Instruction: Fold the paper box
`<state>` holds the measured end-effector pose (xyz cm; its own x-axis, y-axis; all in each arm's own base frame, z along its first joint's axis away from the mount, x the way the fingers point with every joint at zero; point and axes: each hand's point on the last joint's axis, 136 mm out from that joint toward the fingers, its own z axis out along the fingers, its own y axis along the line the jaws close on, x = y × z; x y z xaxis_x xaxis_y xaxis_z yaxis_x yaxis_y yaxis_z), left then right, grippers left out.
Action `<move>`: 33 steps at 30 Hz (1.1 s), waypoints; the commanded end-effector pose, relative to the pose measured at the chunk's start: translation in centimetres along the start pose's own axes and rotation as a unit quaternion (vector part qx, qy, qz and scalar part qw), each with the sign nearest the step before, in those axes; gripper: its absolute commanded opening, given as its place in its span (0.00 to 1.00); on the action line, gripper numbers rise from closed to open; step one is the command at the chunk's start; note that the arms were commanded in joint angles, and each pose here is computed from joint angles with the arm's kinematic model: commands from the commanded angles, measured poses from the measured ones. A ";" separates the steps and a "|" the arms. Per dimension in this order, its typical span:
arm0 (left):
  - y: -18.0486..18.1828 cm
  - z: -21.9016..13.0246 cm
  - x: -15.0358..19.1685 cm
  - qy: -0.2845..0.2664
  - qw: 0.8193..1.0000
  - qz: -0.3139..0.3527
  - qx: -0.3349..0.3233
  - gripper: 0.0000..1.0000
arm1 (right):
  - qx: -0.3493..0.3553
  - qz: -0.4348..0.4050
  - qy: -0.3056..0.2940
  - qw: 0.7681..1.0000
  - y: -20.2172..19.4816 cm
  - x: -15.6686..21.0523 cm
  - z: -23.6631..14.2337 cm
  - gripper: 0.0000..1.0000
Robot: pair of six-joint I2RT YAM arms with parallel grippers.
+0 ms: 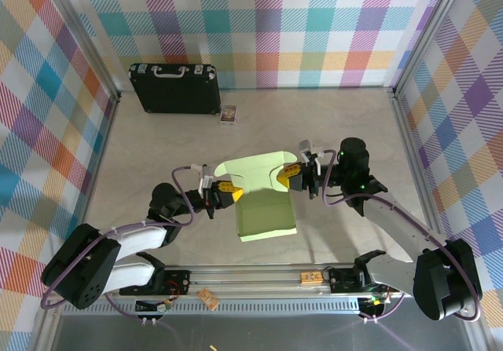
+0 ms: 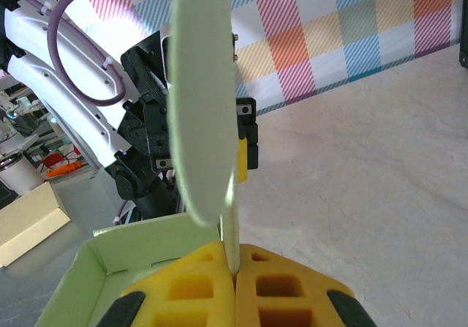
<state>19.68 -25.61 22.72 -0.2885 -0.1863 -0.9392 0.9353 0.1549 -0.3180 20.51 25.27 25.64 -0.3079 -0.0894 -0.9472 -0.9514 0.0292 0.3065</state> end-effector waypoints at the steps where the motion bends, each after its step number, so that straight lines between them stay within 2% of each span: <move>1: -2.0 0.5 -1.7 -0.024 0.998 0.045 0.028 0.00 | -0.029 -0.012 0.002 1.000 1.3 -0.1 0.5 0.00; 11: -1.8 0.5 -1.7 -0.015 0.998 0.051 0.019 0.00 | -0.041 -0.017 0.003 0.999 1.5 0.2 0.6 0.00; 20: -0.6 0.2 -0.6 -0.007 0.997 0.072 -0.015 0.00 | -0.034 -0.052 0.002 0.998 1.0 1.6 0.6 0.00; 25: 0.9 0.3 1.1 0.036 0.994 0.091 -0.046 0.00 | -0.031 -0.059 0.008 0.998 -0.2 2.9 1.1 0.00; 29: 2.2 -0.1 1.8 0.045 0.990 0.111 -0.079 0.00 | -0.011 -0.067 0.015 0.998 -2.0 4.1 1.5 0.00; 33: 3.4 -0.2 3.2 0.084 0.984 0.121 -0.095 0.00 | 0.016 -0.064 0.026 0.997 -3.8 5.6 1.8 0.00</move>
<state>21.45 -24.98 18.47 -0.1894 -0.0185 -0.9817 0.9184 0.3503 -0.1838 22.72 25.86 20.58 -0.2268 -0.1219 -0.9663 -0.9735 0.0595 0.2210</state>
